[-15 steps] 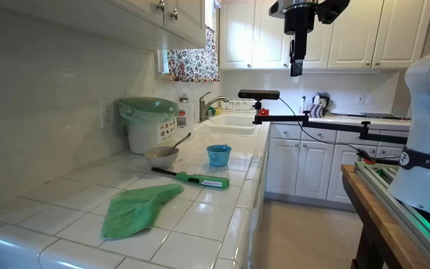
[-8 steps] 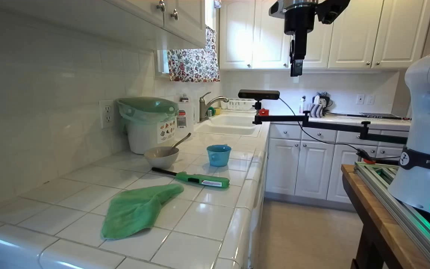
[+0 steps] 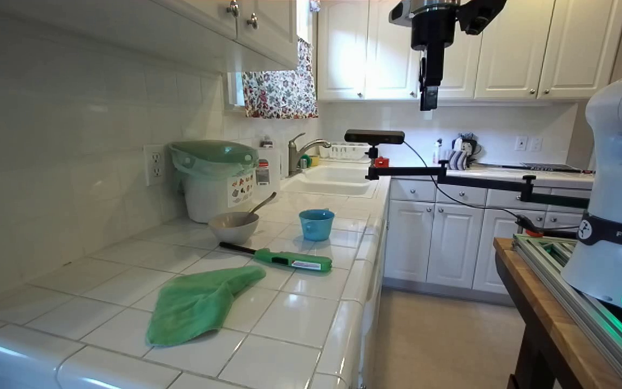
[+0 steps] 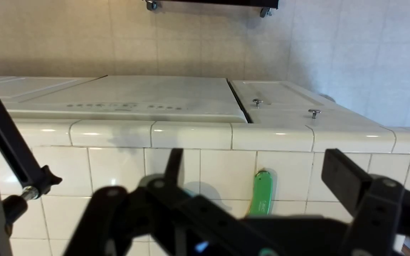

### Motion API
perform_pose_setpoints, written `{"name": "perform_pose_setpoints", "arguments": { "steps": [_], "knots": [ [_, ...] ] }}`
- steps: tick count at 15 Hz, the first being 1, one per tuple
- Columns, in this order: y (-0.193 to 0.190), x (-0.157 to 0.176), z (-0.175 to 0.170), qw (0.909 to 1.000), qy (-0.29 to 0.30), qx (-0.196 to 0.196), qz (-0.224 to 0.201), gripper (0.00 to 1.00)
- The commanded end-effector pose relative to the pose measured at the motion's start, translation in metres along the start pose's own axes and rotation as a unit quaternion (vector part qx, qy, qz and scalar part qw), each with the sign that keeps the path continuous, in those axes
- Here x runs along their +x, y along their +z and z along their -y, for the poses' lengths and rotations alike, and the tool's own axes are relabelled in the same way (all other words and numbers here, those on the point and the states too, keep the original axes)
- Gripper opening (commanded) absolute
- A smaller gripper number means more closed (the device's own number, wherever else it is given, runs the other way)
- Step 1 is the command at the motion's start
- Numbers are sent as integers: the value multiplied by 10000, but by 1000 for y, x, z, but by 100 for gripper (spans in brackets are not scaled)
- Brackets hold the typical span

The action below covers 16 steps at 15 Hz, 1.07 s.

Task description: Use the towel to wipe the green object

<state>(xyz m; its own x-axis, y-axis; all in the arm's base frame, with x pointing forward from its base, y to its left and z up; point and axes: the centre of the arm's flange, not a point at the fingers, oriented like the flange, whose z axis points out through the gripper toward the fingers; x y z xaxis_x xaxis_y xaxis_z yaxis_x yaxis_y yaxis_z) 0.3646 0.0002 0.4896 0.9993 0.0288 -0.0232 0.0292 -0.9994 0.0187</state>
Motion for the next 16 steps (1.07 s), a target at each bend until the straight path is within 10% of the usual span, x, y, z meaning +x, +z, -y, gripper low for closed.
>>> {"name": "perform_pose_setpoints", "arguments": {
  "steps": [1,16],
  "knots": [
    [0,0,0,10000,0,0,0,100],
    [95,70,103,9957,-52,691,-622,100]
  ]
}}
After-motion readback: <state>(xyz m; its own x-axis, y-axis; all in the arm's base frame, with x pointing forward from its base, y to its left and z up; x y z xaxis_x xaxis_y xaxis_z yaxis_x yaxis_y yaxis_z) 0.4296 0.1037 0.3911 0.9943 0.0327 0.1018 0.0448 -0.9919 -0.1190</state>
